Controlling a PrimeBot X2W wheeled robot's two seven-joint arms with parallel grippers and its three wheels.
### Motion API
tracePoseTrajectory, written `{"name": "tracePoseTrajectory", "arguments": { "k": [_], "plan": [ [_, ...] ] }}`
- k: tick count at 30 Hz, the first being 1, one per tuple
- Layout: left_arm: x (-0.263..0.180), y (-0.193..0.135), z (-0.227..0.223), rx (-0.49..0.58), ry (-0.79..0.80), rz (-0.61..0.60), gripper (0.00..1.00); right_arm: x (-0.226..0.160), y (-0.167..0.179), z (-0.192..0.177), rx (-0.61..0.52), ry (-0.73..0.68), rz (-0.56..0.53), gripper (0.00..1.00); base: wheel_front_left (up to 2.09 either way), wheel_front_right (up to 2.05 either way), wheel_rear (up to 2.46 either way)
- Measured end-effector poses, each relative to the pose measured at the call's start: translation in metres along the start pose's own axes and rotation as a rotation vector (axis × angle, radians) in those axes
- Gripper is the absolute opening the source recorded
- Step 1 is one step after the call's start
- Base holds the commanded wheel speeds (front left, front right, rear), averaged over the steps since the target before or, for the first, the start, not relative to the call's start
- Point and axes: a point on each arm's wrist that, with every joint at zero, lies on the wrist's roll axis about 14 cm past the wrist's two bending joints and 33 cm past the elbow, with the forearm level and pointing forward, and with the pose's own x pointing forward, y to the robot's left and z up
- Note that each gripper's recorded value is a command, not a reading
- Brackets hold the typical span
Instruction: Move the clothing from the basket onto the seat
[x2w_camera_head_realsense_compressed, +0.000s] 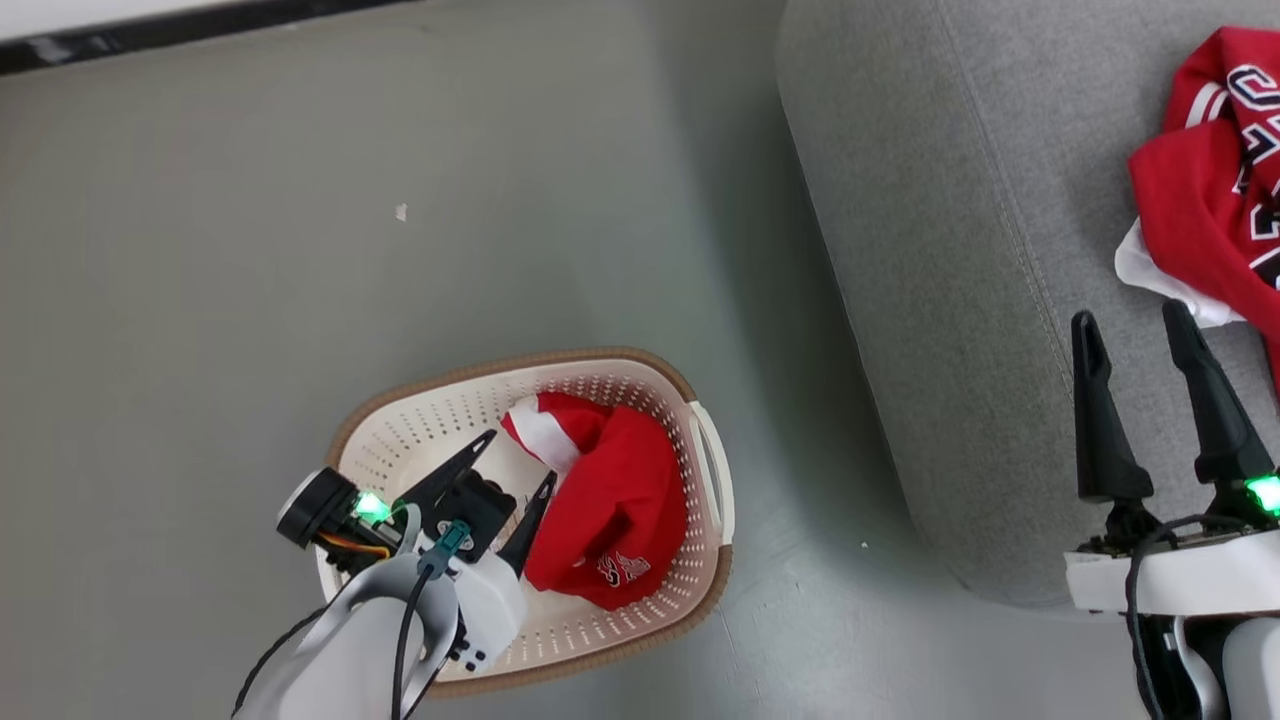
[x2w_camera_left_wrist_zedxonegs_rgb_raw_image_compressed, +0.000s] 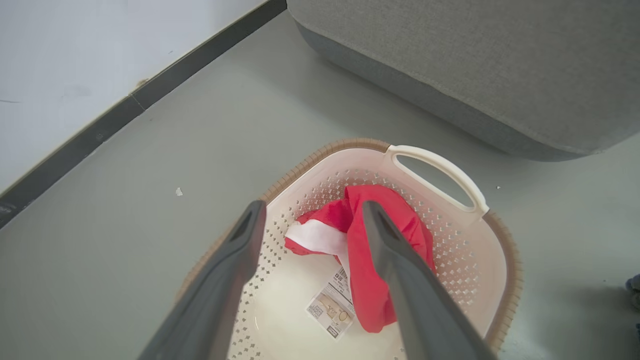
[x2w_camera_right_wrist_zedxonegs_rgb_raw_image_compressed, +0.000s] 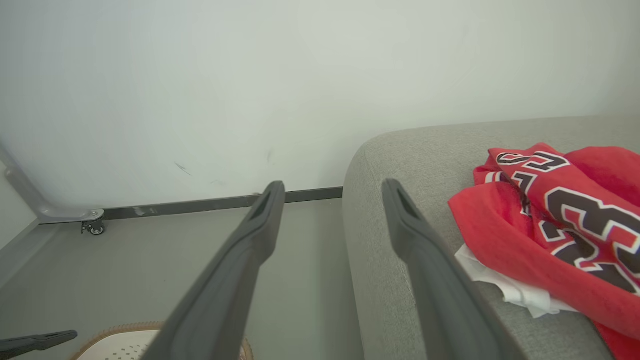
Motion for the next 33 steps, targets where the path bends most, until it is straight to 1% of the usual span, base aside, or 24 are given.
{"name": "tracePoseTrajectory", "arguments": {
  "k": [10, 13, 22, 27, 33],
  "plan": [
    [0.031, -0.008, -0.015, -0.010, 0.005, -0.065, 1.00, 0.023, -0.004, -0.017, -0.011, 0.022, -0.016, 1.00, 0.00, 0.00, 0.00],
    [0.038, -0.013, -0.023, 0.001, 0.017, -0.092, 1.00, 0.028, -0.004, -0.023, -0.013, 0.031, -0.016, 1.00, 0.00, 0.00, 0.00],
    [0.050, -0.031, -0.061, 0.029, 0.104, -0.180, 1.00, 0.042, -0.002, -0.041, -0.007, 0.058, -0.014, 1.00, 0.00, 0.00, 0.00],
    [0.056, -0.036, -0.080, 0.029, 0.159, -0.207, 1.00, 0.047, -0.004, -0.050, -0.007, 0.075, -0.020, 1.00, 0.00, 0.00, 0.00],
    [0.065, -0.041, -0.094, 0.030, 0.179, -0.235, 1.00, 0.055, -0.008, -0.052, -0.018, 0.070, -0.028, 1.00, 0.00, 0.00, 0.00]
  ]
}}
